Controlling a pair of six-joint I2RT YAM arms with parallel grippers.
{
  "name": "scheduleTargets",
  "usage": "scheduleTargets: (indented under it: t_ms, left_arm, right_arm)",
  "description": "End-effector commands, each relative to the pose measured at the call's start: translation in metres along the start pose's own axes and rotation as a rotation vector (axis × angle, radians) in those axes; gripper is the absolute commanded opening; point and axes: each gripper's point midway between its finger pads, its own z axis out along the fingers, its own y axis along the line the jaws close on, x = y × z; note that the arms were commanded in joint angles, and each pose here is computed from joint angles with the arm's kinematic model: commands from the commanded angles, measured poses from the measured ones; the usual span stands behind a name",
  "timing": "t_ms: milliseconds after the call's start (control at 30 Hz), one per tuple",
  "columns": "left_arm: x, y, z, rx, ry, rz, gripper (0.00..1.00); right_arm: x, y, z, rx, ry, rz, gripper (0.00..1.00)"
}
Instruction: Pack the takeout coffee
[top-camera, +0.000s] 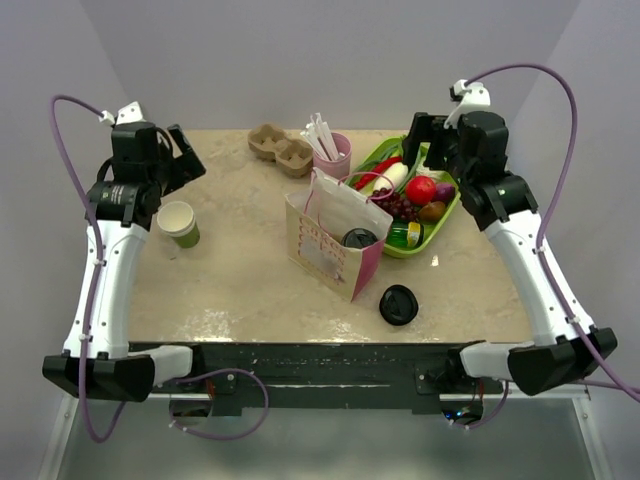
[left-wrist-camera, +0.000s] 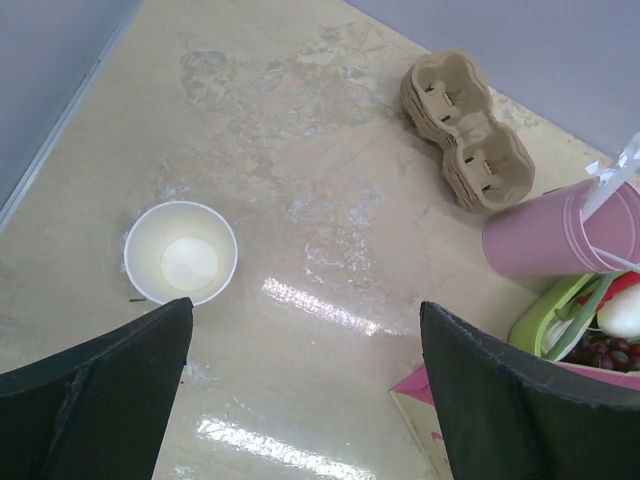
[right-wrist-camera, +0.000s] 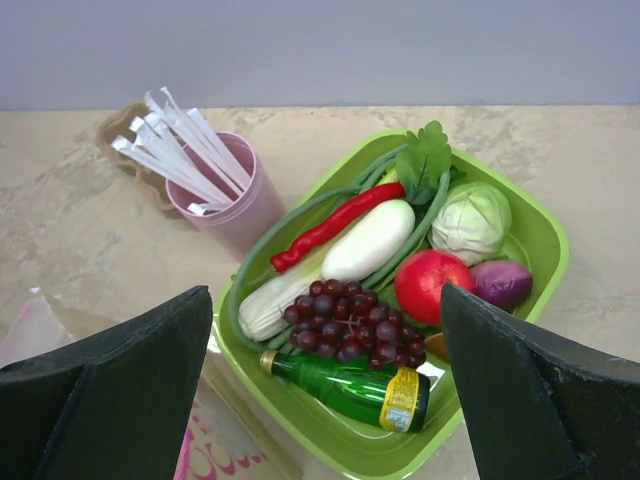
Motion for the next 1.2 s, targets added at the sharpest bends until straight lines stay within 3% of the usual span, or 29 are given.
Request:
scheduleTargets:
  t_ms: [0, 133, 233, 400, 567, 633, 767, 900, 1067, 1100, 1133, 1167]
  left_arm:
    - [-0.001, -0.006, 0.011, 0.020, 0.015, -0.029, 1.00]
    - [-0.006, -0.021, 0.028, 0.070, 0.023, -0.024, 1.00]
    - [-0.013, -0.039, 0.039, 0.152, 0.004, -0.018, 1.00]
    - [-0.035, -0.108, 0.053, 0.460, -0.055, 0.027, 1.00]
    - [-0.049, -0.175, 0.097, 0.601, -0.108, 0.136, 1.00]
    - [-0.032, -0.197, 0.129, 0.644, -0.067, 0.175, 0.99]
    - [-0.041, -0.236, 0.152, 0.767, -0.119, 0.236, 1.00]
    - [-0.040, -0.270, 0.160, 0.899, -0.184, 0.286, 1.00]
    - [-0.025, -0.280, 0.176, 0.897, -0.156, 0.313, 1.00]
    - [-0.022, -0.277, 0.177, 0.892, -0.156, 0.312, 1.00]
    - [-0.027, -0.276, 0.169, 0.893, -0.173, 0.311, 1.00]
    - [-0.018, -0.271, 0.175, 0.879, -0.164, 0.303, 1.00]
  right_arm:
    - [-0.016, 0.000, 0.017, -0.079, -0.017, 0.046, 0.98]
    - [0.003, -0.013, 0.041, -0.088, 0.075, 0.046, 0.98]
    - [0.008, -0.002, 0.054, -0.164, 0.074, 0.016, 0.98]
    - [0.026, 0.006, 0.071, -0.228, 0.117, -0.021, 0.97]
    - [0.041, 0.000, 0.082, -0.208, 0.121, -0.028, 0.98]
    - [0.045, 0.002, 0.084, -0.221, 0.124, -0.017, 0.98]
    - [0.044, 0.004, 0.088, -0.238, 0.106, -0.026, 0.97]
    - [0.023, 0.038, 0.104, -0.412, -0.004, -0.040, 0.91]
    - [0.018, 0.100, 0.144, -0.578, -0.061, -0.121, 0.89]
    - [-0.005, 0.113, 0.147, -0.588, -0.092, -0.146, 0.87]
    - [0.027, 0.119, 0.179, -0.590, -0.022, -0.168, 0.85]
    - [0.029, 0.135, 0.185, -0.619, -0.012, -0.185, 0.82]
